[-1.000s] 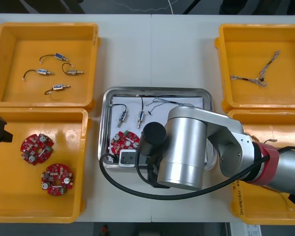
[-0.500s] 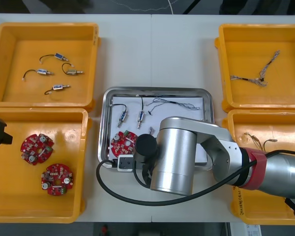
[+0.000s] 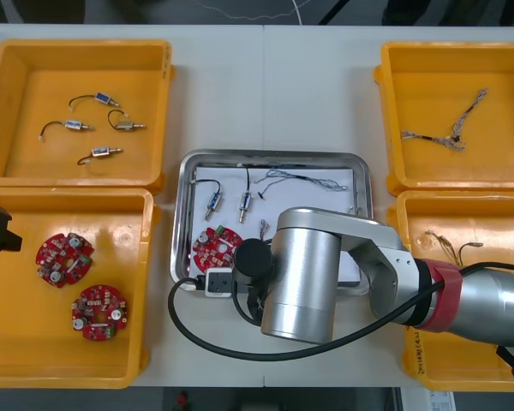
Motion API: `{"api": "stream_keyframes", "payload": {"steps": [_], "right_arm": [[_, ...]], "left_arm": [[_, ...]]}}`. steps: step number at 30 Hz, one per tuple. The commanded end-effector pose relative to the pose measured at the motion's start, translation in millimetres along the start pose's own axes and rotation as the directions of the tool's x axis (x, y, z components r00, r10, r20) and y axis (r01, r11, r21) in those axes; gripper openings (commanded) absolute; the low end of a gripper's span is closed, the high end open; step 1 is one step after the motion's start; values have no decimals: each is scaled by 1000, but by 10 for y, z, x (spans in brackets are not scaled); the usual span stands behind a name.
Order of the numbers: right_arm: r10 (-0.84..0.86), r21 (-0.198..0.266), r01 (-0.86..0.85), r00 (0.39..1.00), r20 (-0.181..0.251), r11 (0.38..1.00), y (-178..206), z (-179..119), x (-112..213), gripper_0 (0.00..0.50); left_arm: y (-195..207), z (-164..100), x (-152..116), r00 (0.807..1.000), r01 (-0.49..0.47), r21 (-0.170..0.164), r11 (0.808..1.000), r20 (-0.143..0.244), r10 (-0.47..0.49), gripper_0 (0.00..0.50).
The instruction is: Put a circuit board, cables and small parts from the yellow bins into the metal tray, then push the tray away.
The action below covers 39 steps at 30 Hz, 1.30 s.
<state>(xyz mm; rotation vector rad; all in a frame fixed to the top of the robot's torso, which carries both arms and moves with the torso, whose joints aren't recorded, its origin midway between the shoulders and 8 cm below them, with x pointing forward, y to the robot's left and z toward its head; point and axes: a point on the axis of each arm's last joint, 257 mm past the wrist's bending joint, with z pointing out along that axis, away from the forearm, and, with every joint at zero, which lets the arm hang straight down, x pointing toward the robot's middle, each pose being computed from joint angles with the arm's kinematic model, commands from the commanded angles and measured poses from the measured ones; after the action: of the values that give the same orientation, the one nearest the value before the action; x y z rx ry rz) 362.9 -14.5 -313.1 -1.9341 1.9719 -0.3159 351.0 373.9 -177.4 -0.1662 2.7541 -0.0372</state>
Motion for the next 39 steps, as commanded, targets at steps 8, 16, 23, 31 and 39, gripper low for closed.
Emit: {"api": "stream_keyframes", "payload": {"steps": [8,16,23,31,39], "right_arm": [[-50,91,48,999,18,995,-235,-96,-144,0],[-45,130,44,999,4,990,-363,-97,-73,0],[-45,152,44,999,4,987,-433,-119,-82,0],[-61,229,62,998,-13,971,-840,-218,-124,0],[-61,290,50,998,28,956,-1270,-218,-268,0]], "left_arm": [[143,-92,-30,1000,-12,-33,999,17,13,500],[143,-92,-30,1000,-12,-33,999,17,13,500],[143,-92,-30,1000,-12,-33,999,17,13,500],[143,-92,-30,1000,-12,-33,999,17,13,500],[143,-92,-30,1000,-12,-33,999,17,13,500]]}}
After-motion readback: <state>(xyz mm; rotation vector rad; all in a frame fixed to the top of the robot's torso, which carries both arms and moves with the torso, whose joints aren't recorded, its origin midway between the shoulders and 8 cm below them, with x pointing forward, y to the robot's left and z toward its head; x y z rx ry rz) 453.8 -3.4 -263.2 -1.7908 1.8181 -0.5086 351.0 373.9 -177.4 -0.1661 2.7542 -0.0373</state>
